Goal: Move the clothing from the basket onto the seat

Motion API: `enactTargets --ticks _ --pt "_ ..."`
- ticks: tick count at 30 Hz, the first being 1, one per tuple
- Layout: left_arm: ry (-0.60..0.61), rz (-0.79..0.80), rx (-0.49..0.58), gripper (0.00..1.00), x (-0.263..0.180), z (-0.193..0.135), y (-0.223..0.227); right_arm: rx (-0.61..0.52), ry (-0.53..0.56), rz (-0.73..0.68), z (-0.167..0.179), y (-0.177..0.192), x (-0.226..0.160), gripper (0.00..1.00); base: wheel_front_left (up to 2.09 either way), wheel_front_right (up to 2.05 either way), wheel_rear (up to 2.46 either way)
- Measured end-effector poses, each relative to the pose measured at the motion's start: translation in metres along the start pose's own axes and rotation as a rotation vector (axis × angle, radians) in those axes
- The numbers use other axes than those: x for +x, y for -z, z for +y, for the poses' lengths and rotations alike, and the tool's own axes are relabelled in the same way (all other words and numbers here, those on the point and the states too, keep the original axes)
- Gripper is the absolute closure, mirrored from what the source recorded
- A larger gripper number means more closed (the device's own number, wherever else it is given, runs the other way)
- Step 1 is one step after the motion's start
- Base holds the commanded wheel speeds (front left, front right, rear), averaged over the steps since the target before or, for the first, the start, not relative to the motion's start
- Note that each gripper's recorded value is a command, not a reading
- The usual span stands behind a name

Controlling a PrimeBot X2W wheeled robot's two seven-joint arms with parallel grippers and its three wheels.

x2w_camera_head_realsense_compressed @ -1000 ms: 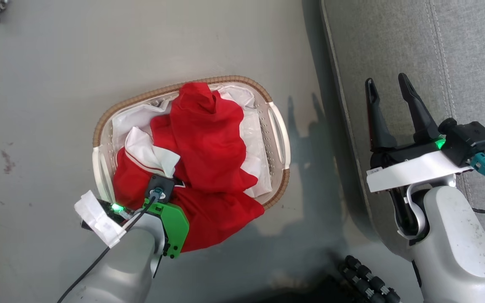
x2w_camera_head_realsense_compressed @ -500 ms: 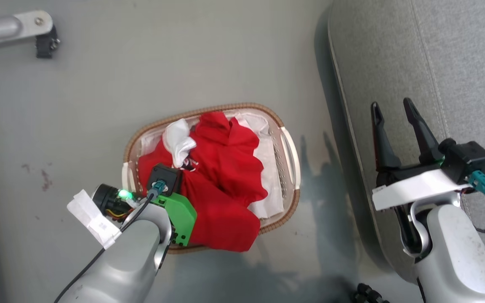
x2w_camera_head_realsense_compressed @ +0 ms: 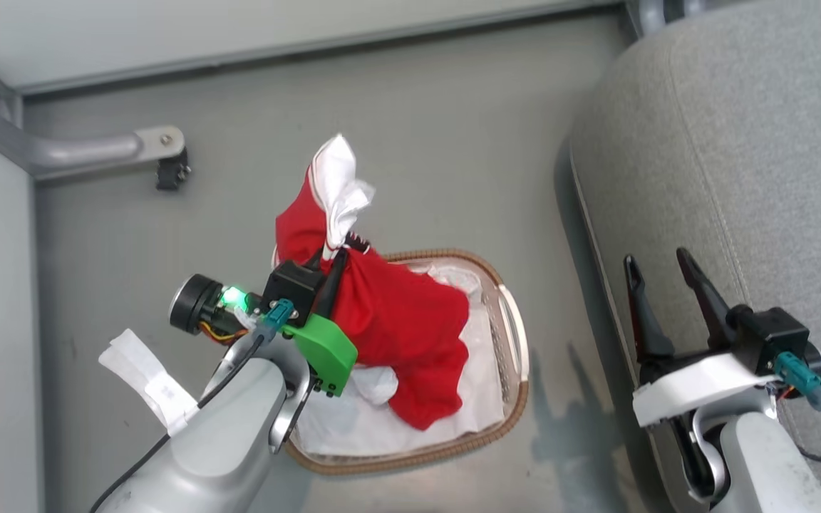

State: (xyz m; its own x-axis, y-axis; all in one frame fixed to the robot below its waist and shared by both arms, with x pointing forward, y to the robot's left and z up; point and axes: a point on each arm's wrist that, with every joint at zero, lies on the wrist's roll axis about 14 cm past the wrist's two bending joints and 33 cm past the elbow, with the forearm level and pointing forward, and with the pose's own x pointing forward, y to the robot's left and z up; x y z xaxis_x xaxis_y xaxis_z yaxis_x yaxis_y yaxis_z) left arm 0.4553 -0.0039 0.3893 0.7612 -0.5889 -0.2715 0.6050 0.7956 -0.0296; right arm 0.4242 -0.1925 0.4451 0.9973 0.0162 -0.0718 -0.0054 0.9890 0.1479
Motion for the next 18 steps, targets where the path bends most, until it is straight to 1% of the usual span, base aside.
enactTargets --ticks 5,9,14,18 --pt "0.007 -0.137 0.078 1.0 -0.013 -0.001 -0.057 -0.004 -0.04 -0.032 0.015 -0.014 -0.013 0.0 0.0 0.0 0.0" --pt "0.04 -0.256 0.158 1.0 -0.022 -0.003 -0.111 -0.006 -0.076 -0.067 0.028 -0.027 -0.02 0.0 0.0 0.0 0.0" --pt "0.047 -0.367 0.279 1.0 -0.034 0.001 -0.171 -0.012 -0.124 -0.105 0.044 -0.041 -0.027 0.0 0.0 0.0 0.0" --pt "0.049 -0.442 0.345 1.0 -0.043 0.0 -0.212 -0.015 -0.147 -0.13 0.052 -0.05 -0.031 0.0 0.0 0.0 0.0"
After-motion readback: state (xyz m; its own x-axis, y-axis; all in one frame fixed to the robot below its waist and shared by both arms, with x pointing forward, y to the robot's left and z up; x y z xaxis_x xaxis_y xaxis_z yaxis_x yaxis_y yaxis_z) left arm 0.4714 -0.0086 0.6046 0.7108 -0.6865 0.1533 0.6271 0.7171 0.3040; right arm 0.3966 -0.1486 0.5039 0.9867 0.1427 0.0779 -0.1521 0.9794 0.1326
